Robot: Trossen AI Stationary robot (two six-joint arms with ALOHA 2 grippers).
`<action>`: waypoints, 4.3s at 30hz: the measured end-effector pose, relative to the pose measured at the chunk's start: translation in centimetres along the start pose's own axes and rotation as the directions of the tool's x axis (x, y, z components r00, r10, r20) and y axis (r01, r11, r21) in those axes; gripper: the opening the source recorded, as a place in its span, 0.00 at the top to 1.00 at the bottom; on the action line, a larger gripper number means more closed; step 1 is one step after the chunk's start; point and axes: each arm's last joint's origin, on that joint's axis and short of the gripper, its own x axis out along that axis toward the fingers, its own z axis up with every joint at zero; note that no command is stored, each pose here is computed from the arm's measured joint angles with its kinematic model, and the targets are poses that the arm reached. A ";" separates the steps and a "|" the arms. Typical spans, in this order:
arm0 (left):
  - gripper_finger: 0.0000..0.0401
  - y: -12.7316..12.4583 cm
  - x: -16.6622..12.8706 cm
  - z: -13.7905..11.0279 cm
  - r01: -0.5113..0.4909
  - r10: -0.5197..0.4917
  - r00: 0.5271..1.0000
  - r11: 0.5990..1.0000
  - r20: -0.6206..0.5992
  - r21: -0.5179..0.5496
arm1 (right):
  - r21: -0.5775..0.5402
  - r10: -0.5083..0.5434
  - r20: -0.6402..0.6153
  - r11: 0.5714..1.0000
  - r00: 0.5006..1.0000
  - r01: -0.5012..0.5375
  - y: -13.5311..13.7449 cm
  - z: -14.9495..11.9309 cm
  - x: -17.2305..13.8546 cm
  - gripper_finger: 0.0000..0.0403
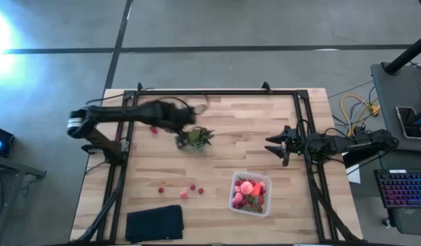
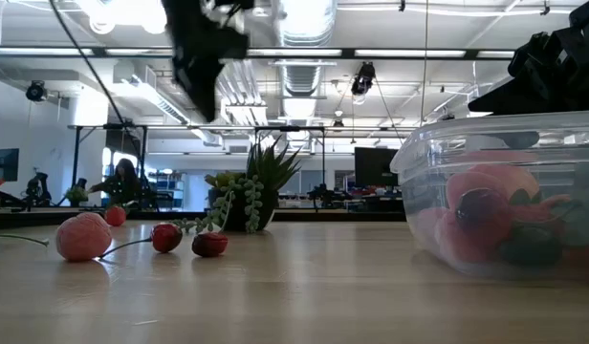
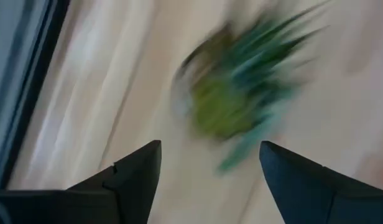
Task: Pick and placing Produce into tupperware
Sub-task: Put the strawberry into the bin
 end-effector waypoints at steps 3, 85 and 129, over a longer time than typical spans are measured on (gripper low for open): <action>0.36 3.4 0.9 -3.0 -0.054 0.038 0.996 0.972 -0.075 -0.227 | 0.000 0.000 0.000 1.000 1.000 0.000 0.0 0.0 0.0 0.51; 0.67 11.7 11.0 -9.7 -0.062 0.078 0.896 0.997 -0.438 0.050 | 0.000 0.000 0.000 1.000 1.000 0.000 0.0 0.0 0.0 0.51; 0.64 -21.5 6.1 10.2 0.442 -0.629 0.755 0.697 0.185 0.564 | 0.000 0.000 0.000 1.000 1.000 0.000 0.0 0.0 0.0 0.51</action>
